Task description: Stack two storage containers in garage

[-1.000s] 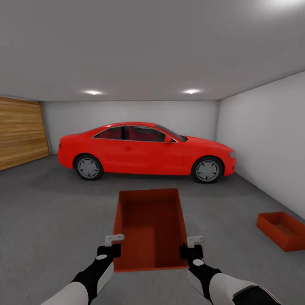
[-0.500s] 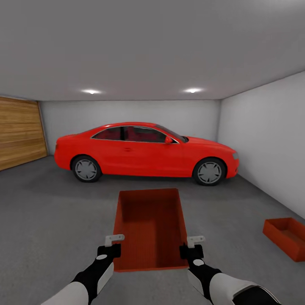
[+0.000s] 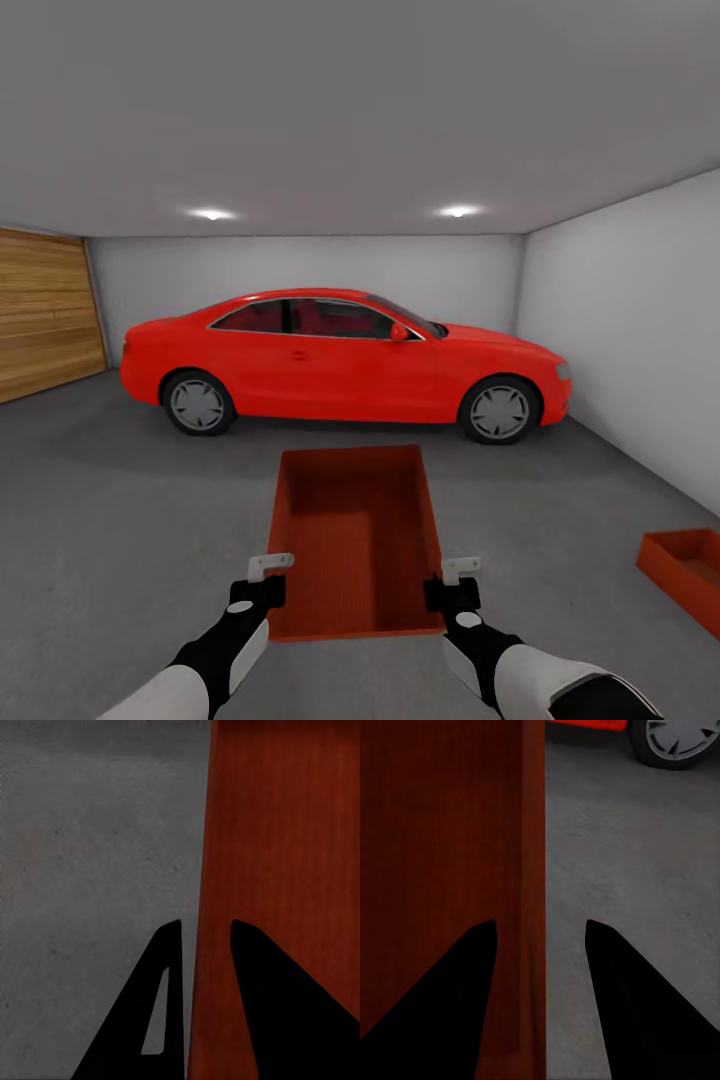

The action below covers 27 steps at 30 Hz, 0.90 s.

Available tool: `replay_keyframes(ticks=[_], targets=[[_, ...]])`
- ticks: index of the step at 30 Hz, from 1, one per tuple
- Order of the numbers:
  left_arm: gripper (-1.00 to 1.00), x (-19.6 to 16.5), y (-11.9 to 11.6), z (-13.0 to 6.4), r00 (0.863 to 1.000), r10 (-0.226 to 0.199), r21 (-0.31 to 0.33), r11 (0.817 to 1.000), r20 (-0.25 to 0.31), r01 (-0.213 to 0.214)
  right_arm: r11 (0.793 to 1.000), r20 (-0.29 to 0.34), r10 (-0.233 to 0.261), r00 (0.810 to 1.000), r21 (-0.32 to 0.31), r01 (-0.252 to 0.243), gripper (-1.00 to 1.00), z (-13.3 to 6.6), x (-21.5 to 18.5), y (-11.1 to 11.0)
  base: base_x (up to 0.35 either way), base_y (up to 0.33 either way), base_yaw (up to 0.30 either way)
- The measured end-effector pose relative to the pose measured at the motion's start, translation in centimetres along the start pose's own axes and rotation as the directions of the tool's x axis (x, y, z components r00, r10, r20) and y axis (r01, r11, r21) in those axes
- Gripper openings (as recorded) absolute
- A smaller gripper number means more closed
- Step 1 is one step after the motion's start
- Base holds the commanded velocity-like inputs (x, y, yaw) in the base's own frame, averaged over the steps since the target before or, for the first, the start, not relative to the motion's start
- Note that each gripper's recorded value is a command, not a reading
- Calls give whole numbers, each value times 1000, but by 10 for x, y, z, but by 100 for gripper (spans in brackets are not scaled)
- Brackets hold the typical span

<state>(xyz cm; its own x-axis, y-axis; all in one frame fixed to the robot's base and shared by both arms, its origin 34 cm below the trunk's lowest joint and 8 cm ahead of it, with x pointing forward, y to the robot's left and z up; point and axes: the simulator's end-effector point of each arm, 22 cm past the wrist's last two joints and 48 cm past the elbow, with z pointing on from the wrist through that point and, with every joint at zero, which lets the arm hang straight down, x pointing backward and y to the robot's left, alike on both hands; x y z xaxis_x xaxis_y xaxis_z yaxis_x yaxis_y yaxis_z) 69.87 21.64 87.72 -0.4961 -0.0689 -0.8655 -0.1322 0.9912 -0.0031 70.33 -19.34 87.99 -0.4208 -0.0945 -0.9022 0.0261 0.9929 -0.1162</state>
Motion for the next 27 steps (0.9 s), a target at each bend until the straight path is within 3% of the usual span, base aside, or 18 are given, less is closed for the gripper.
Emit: replay_keyframes(ticks=[7,27], targets=[[-100,0,0,1,1000,2,0,1000,0,-2,1000,0,1,1000,0,-1,-100,0,0,0,4,0,-25],[-100,0,0,1,1000,1,0,1000,0,-1,1000,0,1,1000,0,-1,-100,0,0,0,0,0,-265]])
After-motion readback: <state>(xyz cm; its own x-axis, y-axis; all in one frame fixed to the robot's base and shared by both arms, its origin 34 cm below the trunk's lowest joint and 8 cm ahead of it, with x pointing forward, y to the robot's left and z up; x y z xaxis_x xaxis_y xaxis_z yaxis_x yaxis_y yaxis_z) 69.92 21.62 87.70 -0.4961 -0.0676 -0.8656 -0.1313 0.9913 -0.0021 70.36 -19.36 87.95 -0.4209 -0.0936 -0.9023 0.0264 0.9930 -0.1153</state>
